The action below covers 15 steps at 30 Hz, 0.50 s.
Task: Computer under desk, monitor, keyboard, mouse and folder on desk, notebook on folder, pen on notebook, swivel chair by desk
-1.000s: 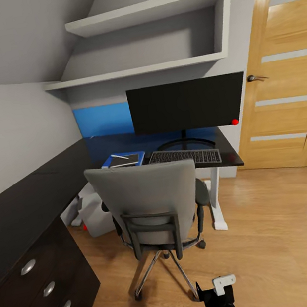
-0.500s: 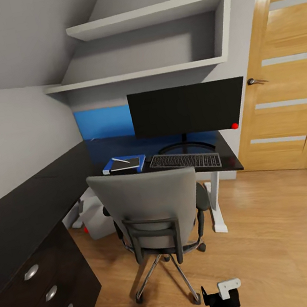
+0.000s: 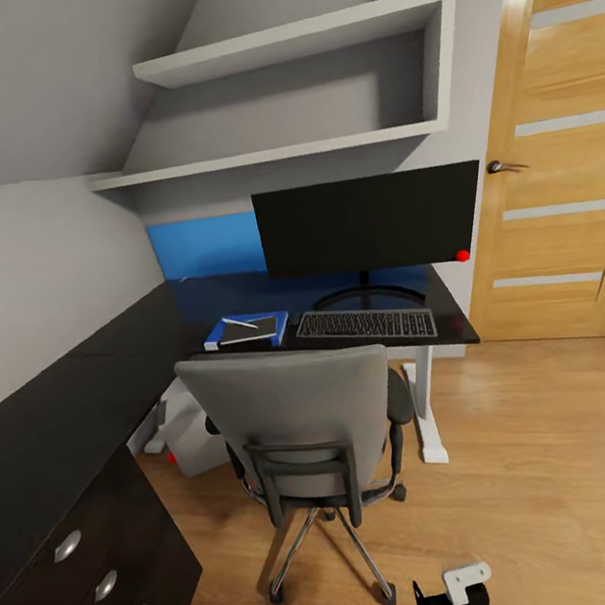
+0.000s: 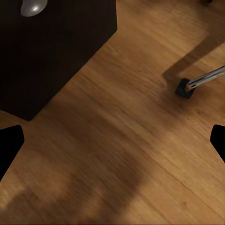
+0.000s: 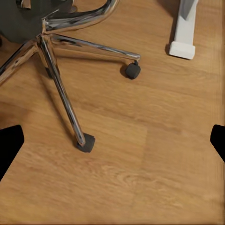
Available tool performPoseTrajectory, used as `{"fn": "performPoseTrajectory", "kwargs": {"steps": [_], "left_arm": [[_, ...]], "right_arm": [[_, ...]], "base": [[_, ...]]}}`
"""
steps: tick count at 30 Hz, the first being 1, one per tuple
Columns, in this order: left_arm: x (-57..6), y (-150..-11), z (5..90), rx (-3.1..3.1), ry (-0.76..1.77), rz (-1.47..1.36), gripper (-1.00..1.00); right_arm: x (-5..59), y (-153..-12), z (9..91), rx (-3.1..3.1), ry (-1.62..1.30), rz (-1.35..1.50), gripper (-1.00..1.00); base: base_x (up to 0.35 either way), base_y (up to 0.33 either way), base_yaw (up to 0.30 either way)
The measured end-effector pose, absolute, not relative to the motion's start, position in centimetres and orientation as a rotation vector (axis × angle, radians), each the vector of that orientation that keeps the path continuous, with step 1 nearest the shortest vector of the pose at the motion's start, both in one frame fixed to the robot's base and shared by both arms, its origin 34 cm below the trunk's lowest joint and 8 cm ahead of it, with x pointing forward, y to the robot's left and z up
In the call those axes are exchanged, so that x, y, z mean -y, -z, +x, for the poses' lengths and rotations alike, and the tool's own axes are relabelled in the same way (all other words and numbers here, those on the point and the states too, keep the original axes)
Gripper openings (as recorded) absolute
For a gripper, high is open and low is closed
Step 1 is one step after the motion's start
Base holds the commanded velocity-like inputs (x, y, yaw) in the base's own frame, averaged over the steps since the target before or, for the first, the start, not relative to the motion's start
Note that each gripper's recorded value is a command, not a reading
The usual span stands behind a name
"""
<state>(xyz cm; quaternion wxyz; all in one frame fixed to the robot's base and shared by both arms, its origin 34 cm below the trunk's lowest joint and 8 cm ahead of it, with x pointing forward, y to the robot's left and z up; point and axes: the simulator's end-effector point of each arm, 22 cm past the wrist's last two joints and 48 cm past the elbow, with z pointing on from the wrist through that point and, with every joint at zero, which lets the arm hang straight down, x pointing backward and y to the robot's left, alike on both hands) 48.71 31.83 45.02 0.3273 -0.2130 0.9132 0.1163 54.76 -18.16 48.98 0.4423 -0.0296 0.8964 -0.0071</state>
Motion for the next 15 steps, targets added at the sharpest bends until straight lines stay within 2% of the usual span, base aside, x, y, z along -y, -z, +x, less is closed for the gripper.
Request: {"fn": "performPoseTrajectory", "kwargs": {"steps": [15], "left_arm": [[-32.0, -47.0, 48.0, -2.456, -0.310, -0.554, 1.00]], "right_arm": [[20.8, -48.9, 50.1, -2.315, 0.079, -0.079, 1.00]], "base": [[0.000, 0.000, 0.000]]}}
